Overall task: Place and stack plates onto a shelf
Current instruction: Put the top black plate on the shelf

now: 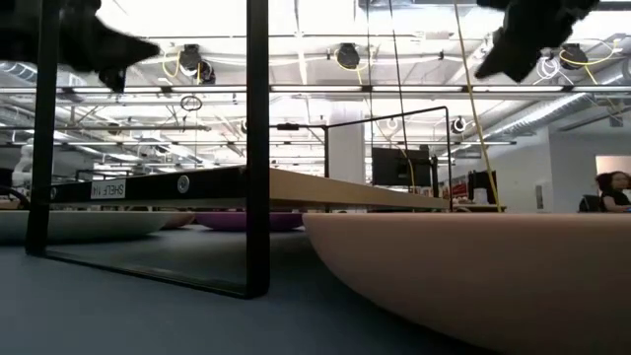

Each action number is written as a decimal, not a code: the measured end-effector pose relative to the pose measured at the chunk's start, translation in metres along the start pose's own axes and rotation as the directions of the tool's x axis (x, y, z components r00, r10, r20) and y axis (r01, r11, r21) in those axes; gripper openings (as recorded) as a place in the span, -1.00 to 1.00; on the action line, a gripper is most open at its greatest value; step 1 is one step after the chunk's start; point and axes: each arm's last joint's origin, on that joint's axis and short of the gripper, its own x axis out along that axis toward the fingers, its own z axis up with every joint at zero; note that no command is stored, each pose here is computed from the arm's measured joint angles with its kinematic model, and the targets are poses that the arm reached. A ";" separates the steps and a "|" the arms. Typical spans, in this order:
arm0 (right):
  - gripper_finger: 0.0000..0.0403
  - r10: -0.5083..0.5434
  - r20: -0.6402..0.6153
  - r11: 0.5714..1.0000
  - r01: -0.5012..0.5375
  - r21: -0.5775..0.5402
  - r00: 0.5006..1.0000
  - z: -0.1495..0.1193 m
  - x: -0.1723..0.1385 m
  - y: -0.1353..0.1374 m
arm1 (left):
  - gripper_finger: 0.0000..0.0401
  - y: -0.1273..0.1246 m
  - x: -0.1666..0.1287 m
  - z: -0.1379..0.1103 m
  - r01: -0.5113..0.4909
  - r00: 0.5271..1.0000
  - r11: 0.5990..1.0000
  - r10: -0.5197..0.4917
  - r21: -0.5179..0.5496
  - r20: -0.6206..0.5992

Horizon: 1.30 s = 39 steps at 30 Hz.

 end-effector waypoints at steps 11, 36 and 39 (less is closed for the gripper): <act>-1.00 -0.010 -0.031 0.999 0.009 -0.034 0.999 -0.007 0.003 -0.002 | -0.98 -0.008 0.040 0.087 -0.023 0.973 0.998 0.008 -0.061 -0.229; -1.00 -0.063 -0.140 0.990 0.080 0.116 0.988 -0.038 0.022 -0.012 | -0.98 -0.054 0.094 0.094 0.124 0.845 0.992 -0.123 -0.033 -0.521; -1.00 -0.076 -0.143 0.989 0.093 0.116 0.987 -0.038 0.022 -0.014 | -0.98 -0.055 0.097 0.089 0.126 0.834 0.992 -0.119 -0.025 -0.539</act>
